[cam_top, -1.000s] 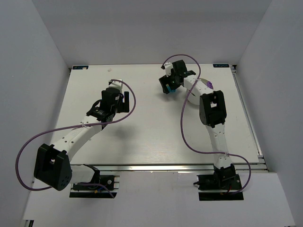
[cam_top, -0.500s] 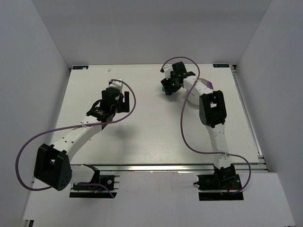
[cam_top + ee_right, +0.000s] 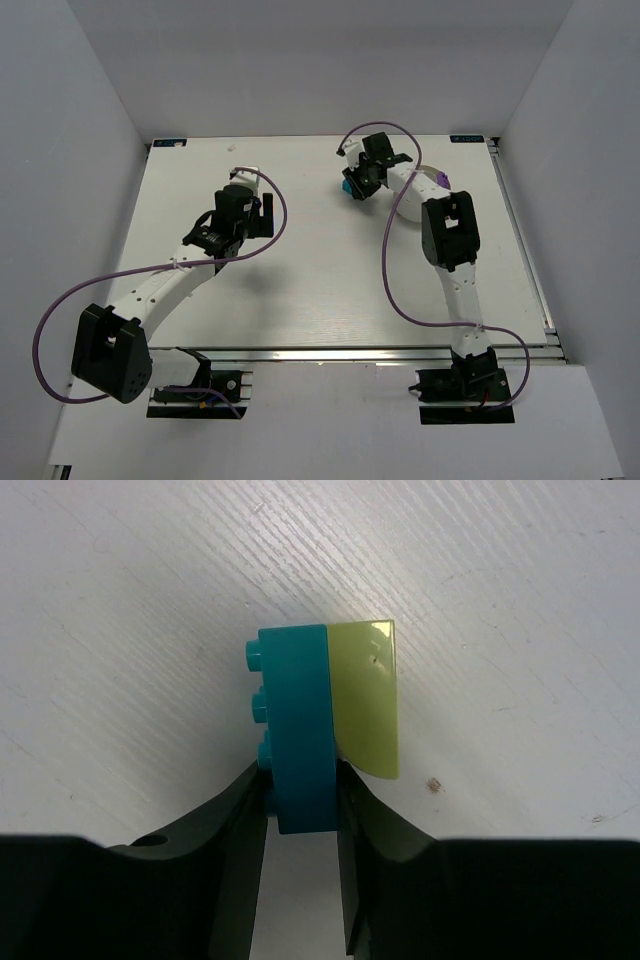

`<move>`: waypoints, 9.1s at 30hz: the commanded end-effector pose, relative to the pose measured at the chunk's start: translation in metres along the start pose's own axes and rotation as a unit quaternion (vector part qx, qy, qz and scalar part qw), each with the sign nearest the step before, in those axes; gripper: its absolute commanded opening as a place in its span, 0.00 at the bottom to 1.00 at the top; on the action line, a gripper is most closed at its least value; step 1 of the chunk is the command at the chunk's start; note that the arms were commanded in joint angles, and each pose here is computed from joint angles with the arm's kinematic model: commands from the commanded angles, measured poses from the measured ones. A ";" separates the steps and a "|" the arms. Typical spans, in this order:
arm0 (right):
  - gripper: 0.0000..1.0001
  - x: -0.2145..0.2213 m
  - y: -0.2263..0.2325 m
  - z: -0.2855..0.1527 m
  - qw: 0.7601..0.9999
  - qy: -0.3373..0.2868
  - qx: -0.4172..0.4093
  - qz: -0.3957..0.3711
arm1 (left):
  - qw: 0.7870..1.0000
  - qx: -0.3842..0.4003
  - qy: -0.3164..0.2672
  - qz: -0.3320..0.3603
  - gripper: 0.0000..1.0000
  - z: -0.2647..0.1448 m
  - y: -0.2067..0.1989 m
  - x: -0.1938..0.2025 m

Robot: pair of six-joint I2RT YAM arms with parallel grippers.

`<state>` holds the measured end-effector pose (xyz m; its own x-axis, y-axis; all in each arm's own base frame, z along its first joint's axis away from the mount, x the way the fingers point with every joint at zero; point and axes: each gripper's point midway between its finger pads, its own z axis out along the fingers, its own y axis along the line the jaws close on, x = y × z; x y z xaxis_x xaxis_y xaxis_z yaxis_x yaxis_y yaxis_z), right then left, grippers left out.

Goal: Sort the legos into containers by color

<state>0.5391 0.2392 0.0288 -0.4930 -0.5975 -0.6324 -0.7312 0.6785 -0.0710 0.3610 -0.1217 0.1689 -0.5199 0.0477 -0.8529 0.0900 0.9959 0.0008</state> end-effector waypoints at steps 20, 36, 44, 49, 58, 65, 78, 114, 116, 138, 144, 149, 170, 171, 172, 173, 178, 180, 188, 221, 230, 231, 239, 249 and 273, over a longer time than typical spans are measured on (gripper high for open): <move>0.00 0.017 0.161 -0.211 0.883 -0.197 -0.223 -0.363 | 0.900 0.427 0.040 -0.078 0.92 -0.068 -0.147 -0.022; 0.00 0.028 0.209 -0.242 0.851 -0.175 -0.188 -0.458 | 0.827 0.528 0.105 -0.161 0.97 -0.113 -0.178 -0.020; 0.00 0.014 0.222 -0.245 0.841 -0.180 -0.186 -0.476 | 0.837 0.501 0.143 -0.166 0.98 -0.096 -0.175 0.005; 0.00 0.010 0.232 -0.249 0.834 -0.184 -0.192 -0.483 | 0.837 0.498 0.152 -0.169 0.94 -0.088 -0.176 0.012; 0.00 0.011 0.239 -0.252 0.831 -0.186 -0.198 -0.486 | 0.823 0.516 0.159 -0.179 0.77 -0.087 -0.183 0.011; 0.00 0.007 0.238 -0.251 0.833 -0.188 -0.191 -0.484 | 0.816 0.519 0.175 -0.185 0.69 -0.087 -0.184 0.019; 0.00 0.005 0.237 -0.245 0.835 -0.187 -0.190 -0.481 | 0.801 0.536 0.189 -0.188 0.64 -0.089 -0.187 0.025; 0.00 0.063 0.240 -0.259 0.842 -0.154 -0.204 -0.476 | 0.824 0.520 0.117 -0.191 0.00 -0.057 -0.164 -0.037; 0.00 0.055 0.227 -0.261 0.867 -0.149 -0.169 -0.444 | 0.832 0.507 0.118 -0.191 0.00 -0.052 -0.159 -0.038; 0.00 0.073 0.015 -0.319 0.947 0.108 0.174 -0.246 | 0.937 0.345 0.022 -0.054 0.00 -0.040 -0.100 0.002; 0.00 0.115 -0.001 -0.311 0.944 0.203 0.128 -0.224 | 0.944 0.326 0.014 -0.037 0.00 -0.043 -0.090 0.007; 0.00 0.136 -0.011 -0.299 0.947 0.233 0.099 -0.198 | 0.945 0.326 -0.004 -0.033 0.00 -0.049 -0.088 0.000; 0.00 0.135 -0.056 -0.295 0.950 0.248 0.105 -0.160 | 0.947 0.320 -0.014 -0.023 0.00 -0.052 -0.085 -0.003; 0.00 0.134 -0.057 -0.297 0.950 0.247 0.106 -0.160 | 0.947 0.321 -0.014 -0.023 0.00 -0.053 -0.085 -0.003; 0.00 0.133 -0.057 -0.298 0.950 0.248 0.105 -0.161 | 0.947 0.320 -0.012 -0.024 0.00 -0.052 -0.085 -0.003; 0.00 0.133 -0.057 -0.298 0.951 0.245 0.103 -0.160 | 0.947 0.320 -0.013 -0.023 0.00 -0.052 -0.085 -0.003; 0.00 0.132 -0.058 -0.302 0.952 0.242 0.103 -0.159 | 0.947 0.321 -0.014 -0.023 0.00 -0.052 -0.085 -0.003; 0.00 0.132 -0.061 -0.305 0.952 0.241 0.107 -0.158 | 0.947 0.321 -0.013 -0.023 0.00 -0.052 -0.085 -0.003; 0.00 0.113 -0.085 -0.321 0.950 0.228 0.138 -0.160 | 0.947 0.321 -0.016 -0.021 0.00 -0.053 -0.085 -0.004; 0.00 0.091 -0.135 -0.314 0.942 0.240 0.158 -0.172 | 0.946 0.323 -0.019 -0.016 0.00 -0.054 -0.085 -0.005; 0.00 0.089 -0.146 -0.315 0.936 0.249 0.166 -0.186 | 0.946 0.323 -0.019 -0.016 0.00 -0.054 -0.085 -0.005; 0.00 0.089 -0.148 -0.314 0.935 0.250 0.165 -0.188 | 0.946 0.323 -0.020 -0.015 0.00 -0.055 -0.085 -0.005; 0.00 0.084 -0.155 -0.312 0.934 0.249 0.169 -0.193 | 0.946 0.323 -0.019 -0.015 0.00 -0.054 -0.085 -0.005; 0.00 0.077 -0.163 -0.313 0.932 0.243 0.177 -0.201 | 0.946 0.323 -0.020 -0.014 0.00 -0.054 -0.085 -0.005; 0.00 0.055 -0.168 -0.270 0.938 0.192 0.155 -0.243 | 0.947 0.321 -0.020 -0.012 0.00 -0.054 -0.084 -0.005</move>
<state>0.4914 -0.0337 0.2097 -0.4160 -0.8973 -0.1474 -0.7427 0.4288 -0.5144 0.3137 -0.2030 0.1926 -0.5258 0.0082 -0.8506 0.5682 0.7475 -0.3441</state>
